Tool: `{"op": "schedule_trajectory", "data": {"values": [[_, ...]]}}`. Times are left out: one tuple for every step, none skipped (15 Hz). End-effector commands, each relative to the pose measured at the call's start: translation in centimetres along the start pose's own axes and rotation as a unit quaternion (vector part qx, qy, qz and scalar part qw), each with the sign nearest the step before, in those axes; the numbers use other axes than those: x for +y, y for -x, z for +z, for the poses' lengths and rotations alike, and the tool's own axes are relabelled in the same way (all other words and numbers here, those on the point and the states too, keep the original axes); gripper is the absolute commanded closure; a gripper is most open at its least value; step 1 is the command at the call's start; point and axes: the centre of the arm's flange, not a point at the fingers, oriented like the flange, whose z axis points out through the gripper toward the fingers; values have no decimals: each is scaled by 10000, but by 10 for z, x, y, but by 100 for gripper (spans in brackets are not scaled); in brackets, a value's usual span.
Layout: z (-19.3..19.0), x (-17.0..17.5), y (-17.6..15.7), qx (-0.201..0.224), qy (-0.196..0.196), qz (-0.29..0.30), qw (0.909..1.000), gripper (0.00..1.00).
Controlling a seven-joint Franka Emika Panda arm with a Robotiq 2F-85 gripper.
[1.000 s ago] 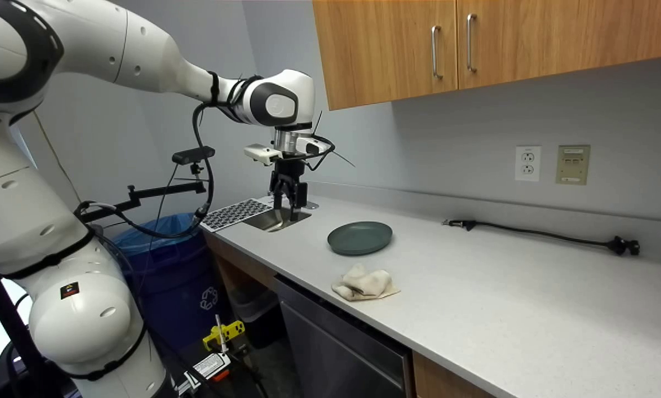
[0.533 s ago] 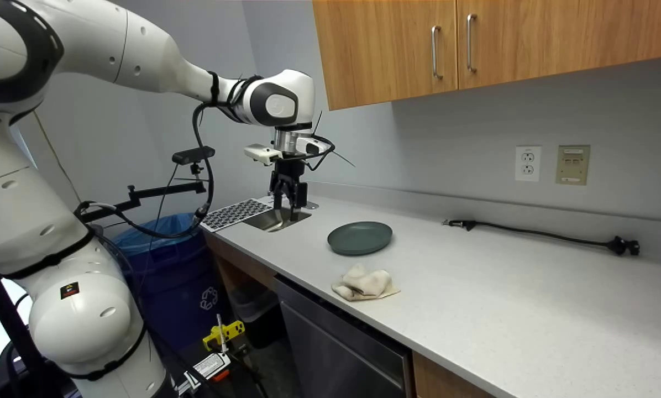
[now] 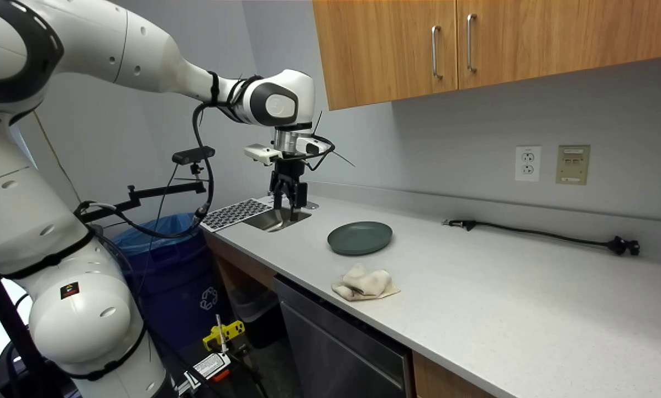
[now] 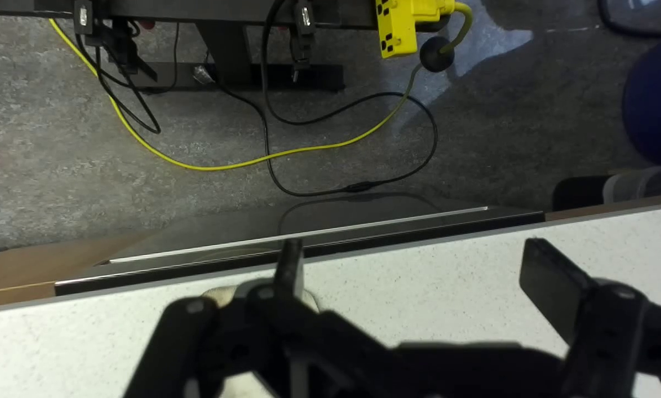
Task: Lay the white cloth flat on the countertop
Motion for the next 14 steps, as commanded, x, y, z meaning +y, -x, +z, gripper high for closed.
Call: {"op": "schedule_trajectory", "data": {"values": [[0,0,0,0,0,0,10000,0],[0,0,0,0,0,0,10000,0],[0,0,0,0,0,0,10000,0],[0,0,0,0,0,0,10000,0],[0,0,0,0,0,0,10000,0],[0,0,0,0,0,0,10000,0],[0,0,0,0,0,0,10000,0],[0,0,0,0,0,0,10000,0],[0,0,0,0,0,0,10000,0],[0,2,-1,-4,-3,27,10000,0],[1,3,-3,-38,-14,49,10000,0],[1,5,-4,-54,-39,49,10000,0],[2,8,-7,-64,-29,81,9999,0],[4,12,-11,-69,-11,129,9999,0]]}}
